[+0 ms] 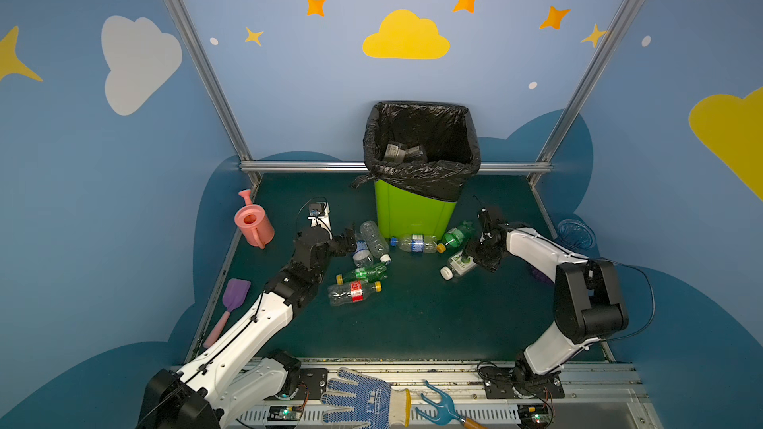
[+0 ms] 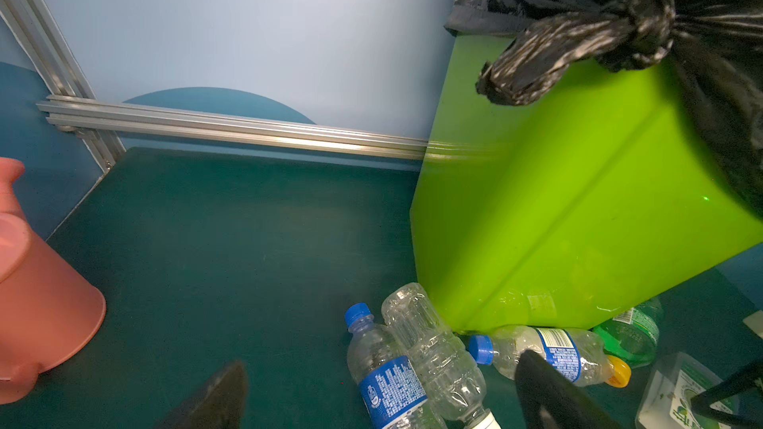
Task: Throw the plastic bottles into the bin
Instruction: 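Close the right gripper on the lime-label juice bottle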
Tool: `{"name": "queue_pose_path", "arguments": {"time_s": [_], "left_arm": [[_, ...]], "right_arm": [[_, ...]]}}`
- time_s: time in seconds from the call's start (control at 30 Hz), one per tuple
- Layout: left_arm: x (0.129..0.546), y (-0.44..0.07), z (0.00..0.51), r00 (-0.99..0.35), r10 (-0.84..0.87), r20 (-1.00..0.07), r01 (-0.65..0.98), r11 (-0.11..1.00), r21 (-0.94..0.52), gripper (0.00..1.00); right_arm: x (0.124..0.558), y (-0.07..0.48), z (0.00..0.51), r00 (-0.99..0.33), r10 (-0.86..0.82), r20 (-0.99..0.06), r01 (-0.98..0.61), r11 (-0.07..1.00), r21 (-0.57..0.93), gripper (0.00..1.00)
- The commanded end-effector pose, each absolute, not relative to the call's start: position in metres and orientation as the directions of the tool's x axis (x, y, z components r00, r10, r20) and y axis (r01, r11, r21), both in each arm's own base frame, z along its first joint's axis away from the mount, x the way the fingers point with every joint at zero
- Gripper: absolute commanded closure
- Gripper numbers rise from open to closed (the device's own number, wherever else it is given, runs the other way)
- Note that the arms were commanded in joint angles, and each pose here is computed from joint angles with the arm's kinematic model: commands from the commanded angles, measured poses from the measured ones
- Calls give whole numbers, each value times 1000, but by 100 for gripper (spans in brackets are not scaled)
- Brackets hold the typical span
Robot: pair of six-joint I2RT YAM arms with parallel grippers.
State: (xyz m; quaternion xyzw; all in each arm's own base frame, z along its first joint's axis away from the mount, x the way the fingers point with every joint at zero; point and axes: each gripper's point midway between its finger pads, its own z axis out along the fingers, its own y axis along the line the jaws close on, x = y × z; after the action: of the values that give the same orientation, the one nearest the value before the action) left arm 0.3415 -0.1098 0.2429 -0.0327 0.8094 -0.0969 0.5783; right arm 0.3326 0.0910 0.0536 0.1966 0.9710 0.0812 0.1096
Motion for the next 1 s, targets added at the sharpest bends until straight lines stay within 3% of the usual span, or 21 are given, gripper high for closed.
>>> {"name": "queue_pose_path", "arguments": {"time_s": [0.0,0.23,0.37,0.77,0.97], "left_arm": [[341,-110,231,-354,-166,-920,58,978,-199,0],[340,-110,226,-359,-169,-918,55,978,-201,0],[340,-111,223,-370,-168,-914,59,977,-203,0],[339,-109,218,-384,-166,-908,50,979,-200,0],[337,-107,216,-384,-165,-909,41,980,-196,0]], "right_arm": [[320,82,61,-915,368,-167,343,926,157,31],[329,103,84,-837,517,-178,446,834,325,17],[333,107,88,-796,579,-174,496,790,359,14],[350,110,60,-798,591,-121,545,791,277,7],[351,106,45,-830,543,-124,514,832,207,12]]}}
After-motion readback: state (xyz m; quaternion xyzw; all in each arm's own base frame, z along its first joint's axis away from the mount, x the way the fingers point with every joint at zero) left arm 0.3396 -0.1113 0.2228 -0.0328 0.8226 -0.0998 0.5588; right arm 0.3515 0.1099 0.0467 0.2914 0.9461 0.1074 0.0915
